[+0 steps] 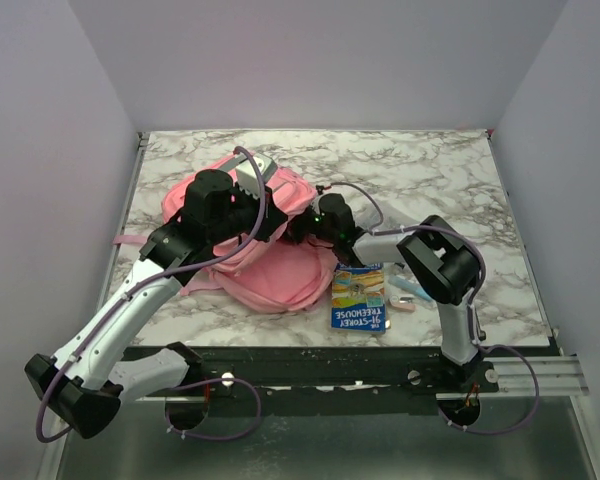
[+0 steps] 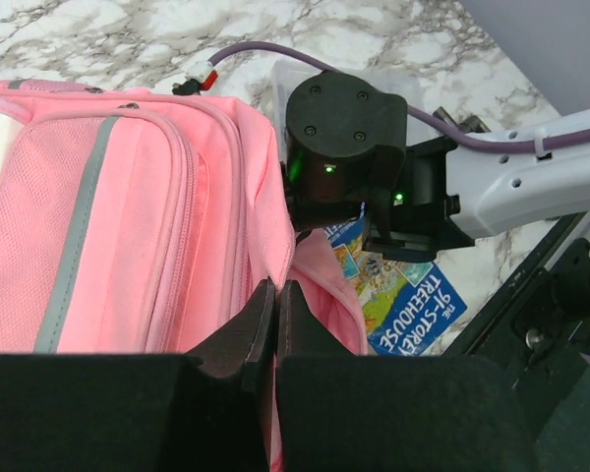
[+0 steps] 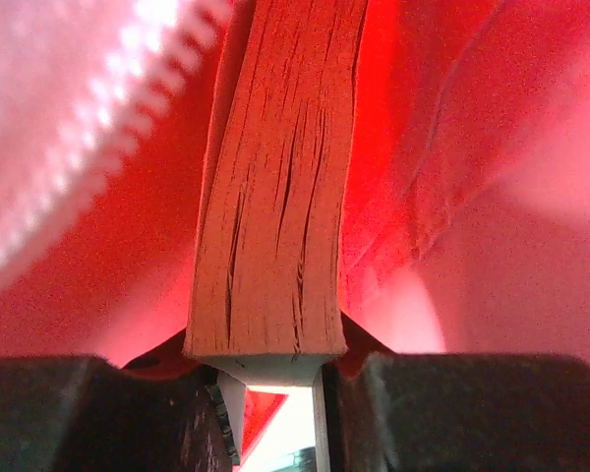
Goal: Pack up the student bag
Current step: Place the book in the student bag.
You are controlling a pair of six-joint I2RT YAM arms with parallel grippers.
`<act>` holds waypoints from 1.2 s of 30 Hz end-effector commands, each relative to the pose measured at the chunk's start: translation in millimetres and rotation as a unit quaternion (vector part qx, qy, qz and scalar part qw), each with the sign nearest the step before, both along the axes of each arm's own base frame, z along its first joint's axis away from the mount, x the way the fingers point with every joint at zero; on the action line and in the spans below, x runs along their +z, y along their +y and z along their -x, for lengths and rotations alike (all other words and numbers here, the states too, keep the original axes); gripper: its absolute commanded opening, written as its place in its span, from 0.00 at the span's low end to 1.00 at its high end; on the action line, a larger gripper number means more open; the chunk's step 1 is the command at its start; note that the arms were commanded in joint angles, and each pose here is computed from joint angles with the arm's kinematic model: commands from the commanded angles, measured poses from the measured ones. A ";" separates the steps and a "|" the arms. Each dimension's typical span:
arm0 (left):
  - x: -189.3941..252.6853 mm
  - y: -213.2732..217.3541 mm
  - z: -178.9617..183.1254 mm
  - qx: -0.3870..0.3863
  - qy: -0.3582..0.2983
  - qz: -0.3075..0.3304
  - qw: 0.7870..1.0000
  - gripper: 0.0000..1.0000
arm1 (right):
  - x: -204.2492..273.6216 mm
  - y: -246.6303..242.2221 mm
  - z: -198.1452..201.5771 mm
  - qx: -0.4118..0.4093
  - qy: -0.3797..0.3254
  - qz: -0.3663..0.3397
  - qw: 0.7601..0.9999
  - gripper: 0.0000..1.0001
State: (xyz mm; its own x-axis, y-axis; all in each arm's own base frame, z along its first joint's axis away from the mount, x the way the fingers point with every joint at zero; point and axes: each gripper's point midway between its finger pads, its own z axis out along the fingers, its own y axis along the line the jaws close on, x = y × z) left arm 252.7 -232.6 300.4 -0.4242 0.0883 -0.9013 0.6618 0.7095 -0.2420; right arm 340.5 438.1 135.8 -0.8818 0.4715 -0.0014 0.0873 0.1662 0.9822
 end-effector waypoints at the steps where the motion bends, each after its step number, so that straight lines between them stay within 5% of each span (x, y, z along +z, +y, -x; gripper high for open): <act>1: 45.7 -13.2 4.7 -0.044 -0.049 0.081 0.995 0.00 | 21.2 15.5 -23.0 -0.027 -0.065 -0.016 0.997 0.01; 7: 39.0 -13.7 2.4 -0.043 -0.044 0.074 0.995 0.00 | 2.9 31.6 -39.5 -0.042 -0.090 0.003 0.995 0.01; 10: 37.0 -13.8 2.4 -0.042 -0.040 0.074 0.996 0.00 | -8.1 36.2 -50.5 -0.052 -0.103 0.011 0.993 0.17; 18: 26.8 -4.9 -11.5 -0.003 -0.028 0.063 0.998 0.00 | -36.3 50.0 -64.4 -0.058 -0.097 0.041 0.993 0.34; 25: 15.2 11.9 -29.6 0.049 -0.003 0.060 0.997 0.00 | -49.3 27.0 -37.6 -0.033 -0.079 0.096 0.992 0.62; 36: 14.0 16.0 -30.9 0.053 0.010 0.062 0.997 0.00 | -48.3 9.9 -13.4 -0.007 -0.078 0.099 0.992 0.65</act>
